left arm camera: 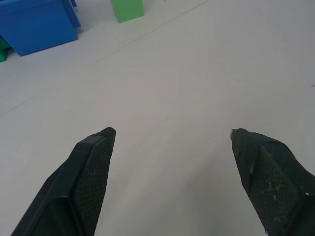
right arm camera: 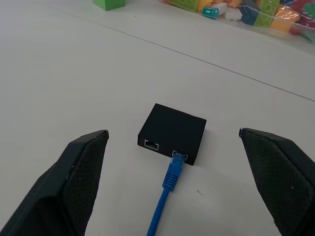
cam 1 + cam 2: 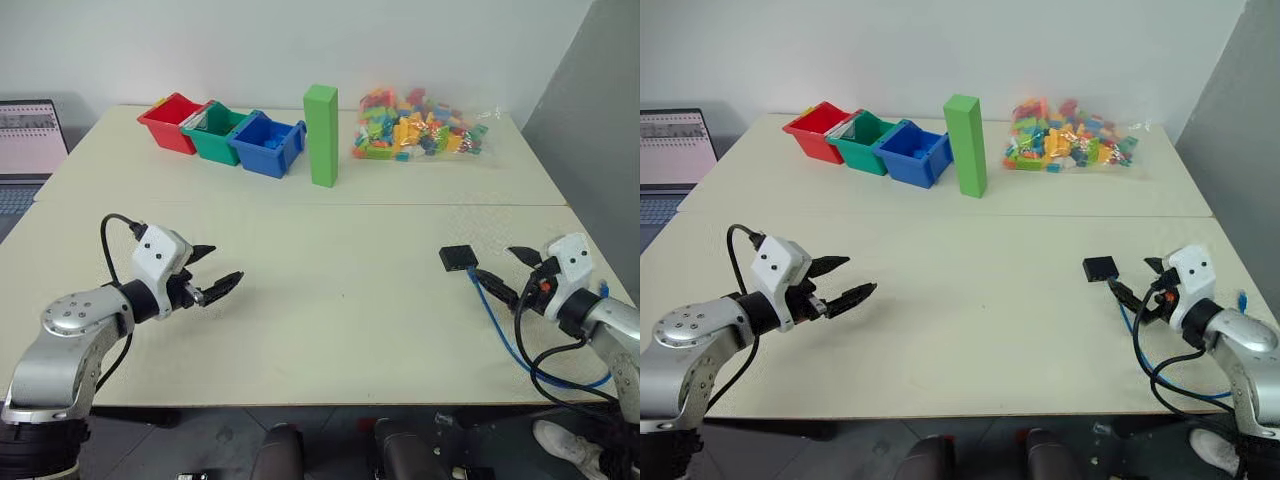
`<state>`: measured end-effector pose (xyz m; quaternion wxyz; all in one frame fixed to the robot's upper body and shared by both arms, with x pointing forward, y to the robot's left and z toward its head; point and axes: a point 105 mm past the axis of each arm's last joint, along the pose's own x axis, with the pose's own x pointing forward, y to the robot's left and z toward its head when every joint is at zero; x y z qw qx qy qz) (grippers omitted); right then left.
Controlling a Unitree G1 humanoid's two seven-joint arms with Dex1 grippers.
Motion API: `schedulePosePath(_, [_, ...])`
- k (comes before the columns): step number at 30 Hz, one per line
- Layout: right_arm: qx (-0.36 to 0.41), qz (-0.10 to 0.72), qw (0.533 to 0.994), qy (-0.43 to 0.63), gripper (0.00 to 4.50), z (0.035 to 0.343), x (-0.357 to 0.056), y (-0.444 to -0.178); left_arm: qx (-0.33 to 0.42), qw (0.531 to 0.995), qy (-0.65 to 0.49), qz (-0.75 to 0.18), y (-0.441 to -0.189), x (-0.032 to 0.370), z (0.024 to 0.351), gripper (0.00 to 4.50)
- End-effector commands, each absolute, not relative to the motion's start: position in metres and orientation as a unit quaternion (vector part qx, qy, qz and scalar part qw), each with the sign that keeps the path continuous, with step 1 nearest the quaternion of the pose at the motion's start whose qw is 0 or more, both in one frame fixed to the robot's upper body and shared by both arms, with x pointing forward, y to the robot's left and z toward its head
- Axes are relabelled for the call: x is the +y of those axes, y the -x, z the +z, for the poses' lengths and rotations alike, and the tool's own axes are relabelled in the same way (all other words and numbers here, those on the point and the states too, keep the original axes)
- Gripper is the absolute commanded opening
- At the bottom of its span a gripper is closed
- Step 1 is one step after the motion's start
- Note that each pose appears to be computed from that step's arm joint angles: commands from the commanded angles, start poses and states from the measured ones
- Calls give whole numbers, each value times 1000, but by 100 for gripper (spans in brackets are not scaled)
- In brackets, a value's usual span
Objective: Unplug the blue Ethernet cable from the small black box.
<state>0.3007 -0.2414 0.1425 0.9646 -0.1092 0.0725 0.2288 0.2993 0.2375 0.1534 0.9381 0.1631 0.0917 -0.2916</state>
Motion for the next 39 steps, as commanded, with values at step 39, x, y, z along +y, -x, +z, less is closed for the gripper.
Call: schedulePosePath(39, [164, 83, 981, 62, 345, 86, -234, -324, 91, 825, -175, -530, -258, 147, 161, 402])
